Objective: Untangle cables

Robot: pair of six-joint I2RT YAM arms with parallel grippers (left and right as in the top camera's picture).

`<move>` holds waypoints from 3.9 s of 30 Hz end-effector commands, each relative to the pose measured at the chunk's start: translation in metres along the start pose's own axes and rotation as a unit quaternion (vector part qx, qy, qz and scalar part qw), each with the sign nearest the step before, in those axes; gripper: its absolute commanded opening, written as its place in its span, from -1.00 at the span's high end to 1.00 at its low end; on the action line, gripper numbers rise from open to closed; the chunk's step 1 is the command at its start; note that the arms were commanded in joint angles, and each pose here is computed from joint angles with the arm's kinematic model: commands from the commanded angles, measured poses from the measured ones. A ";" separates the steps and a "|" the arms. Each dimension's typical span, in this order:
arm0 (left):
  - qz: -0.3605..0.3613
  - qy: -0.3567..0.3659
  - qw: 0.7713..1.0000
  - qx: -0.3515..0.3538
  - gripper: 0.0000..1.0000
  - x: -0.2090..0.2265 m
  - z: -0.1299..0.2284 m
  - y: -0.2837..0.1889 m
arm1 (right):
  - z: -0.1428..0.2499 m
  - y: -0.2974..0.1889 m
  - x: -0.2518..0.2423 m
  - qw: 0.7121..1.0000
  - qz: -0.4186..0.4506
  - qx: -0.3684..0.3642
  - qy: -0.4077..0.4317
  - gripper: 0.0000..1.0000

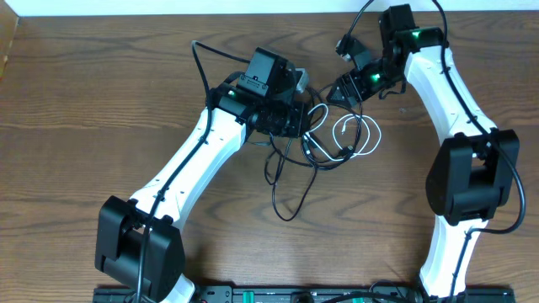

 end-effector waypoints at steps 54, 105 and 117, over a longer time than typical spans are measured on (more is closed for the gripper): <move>-0.157 -0.171 0.970 0.067 0.85 0.076 0.017 0.056 | 0.015 0.133 0.018 0.958 0.039 0.029 0.284 0.98; -0.053 -0.079 0.993 -0.068 -0.13 0.029 -0.027 0.014 | 0.048 -0.004 0.005 0.903 0.318 0.031 0.287 0.59; -0.052 -0.077 0.993 -0.067 -0.13 0.028 -0.027 0.016 | 0.051 0.012 0.005 0.922 0.269 0.035 0.277 0.53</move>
Point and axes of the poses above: each gripper's point midway between its finger pads, its own y axis out along the fingers, its own x axis along the line the jaws close on, z = x × y, the point moved 9 cm from there along -y, back along the fingers, and after that the axes turned 7 degrees about y, right-handed, at the moved point
